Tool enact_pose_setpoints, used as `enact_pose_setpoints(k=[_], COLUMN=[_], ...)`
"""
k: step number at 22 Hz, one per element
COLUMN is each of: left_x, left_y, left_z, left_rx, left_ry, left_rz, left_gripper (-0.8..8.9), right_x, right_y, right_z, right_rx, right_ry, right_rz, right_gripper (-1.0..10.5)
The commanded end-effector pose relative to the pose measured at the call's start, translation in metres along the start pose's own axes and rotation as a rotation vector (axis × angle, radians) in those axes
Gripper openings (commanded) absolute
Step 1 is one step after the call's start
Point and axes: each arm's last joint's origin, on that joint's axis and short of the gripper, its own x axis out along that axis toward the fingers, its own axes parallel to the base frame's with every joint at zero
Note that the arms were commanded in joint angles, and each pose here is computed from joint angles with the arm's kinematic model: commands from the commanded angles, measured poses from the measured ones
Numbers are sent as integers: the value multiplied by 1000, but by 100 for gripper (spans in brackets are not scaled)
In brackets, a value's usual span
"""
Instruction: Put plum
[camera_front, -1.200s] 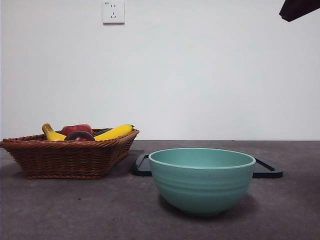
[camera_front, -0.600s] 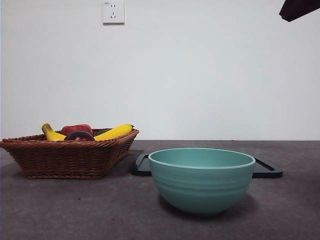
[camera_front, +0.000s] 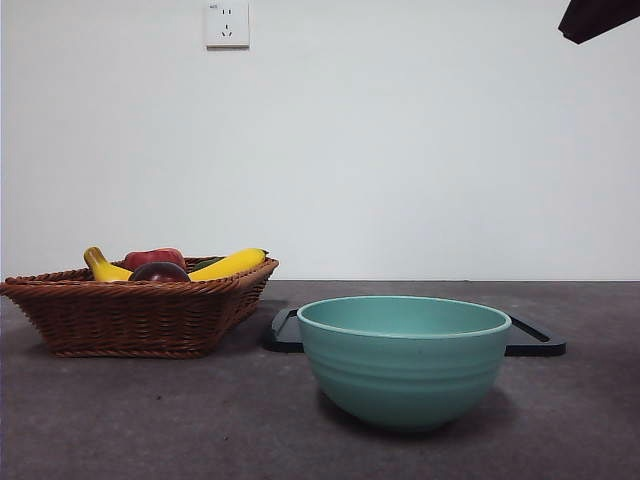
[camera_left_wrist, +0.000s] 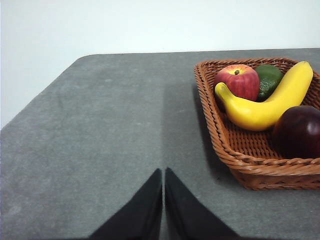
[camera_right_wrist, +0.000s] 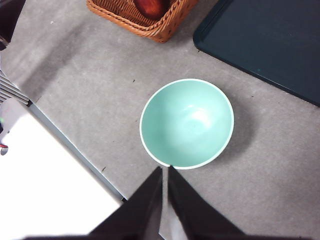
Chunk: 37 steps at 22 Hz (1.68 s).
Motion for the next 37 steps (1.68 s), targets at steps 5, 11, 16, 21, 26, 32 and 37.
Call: enact_pose_setpoints(k=[5, 11, 16, 21, 26, 32, 37], left_x=[2, 2, 2, 2, 2, 2, 2], left_y=[0, 0, 0, 0, 0, 0, 0], left_z=[-7, -7, -7, -7, -7, -7, -7], left_rx=[5, 5, 5, 5, 5, 5, 5], left_ry=[26, 26, 26, 26, 27, 26, 26], left_rz=[3, 3, 3, 3, 3, 3, 3], left_gripper=[7, 7, 7, 7, 7, 7, 7], right_x=[-2, -2, -10, -48, -78, -56, -23], right_y=[3, 3, -2, -25, -40, -60, -78], right_z=[4, 4, 6, 14, 5, -29, -65], right_rx=[-17, -17, -124, -167, -170, -226, -245], right_ry=[-11, -11, -84, -375, -599, -796, -851], right_rz=[8, 8, -40, -284, -610, -714, -739], right_gripper=[7, 7, 7, 7, 7, 7, 7])
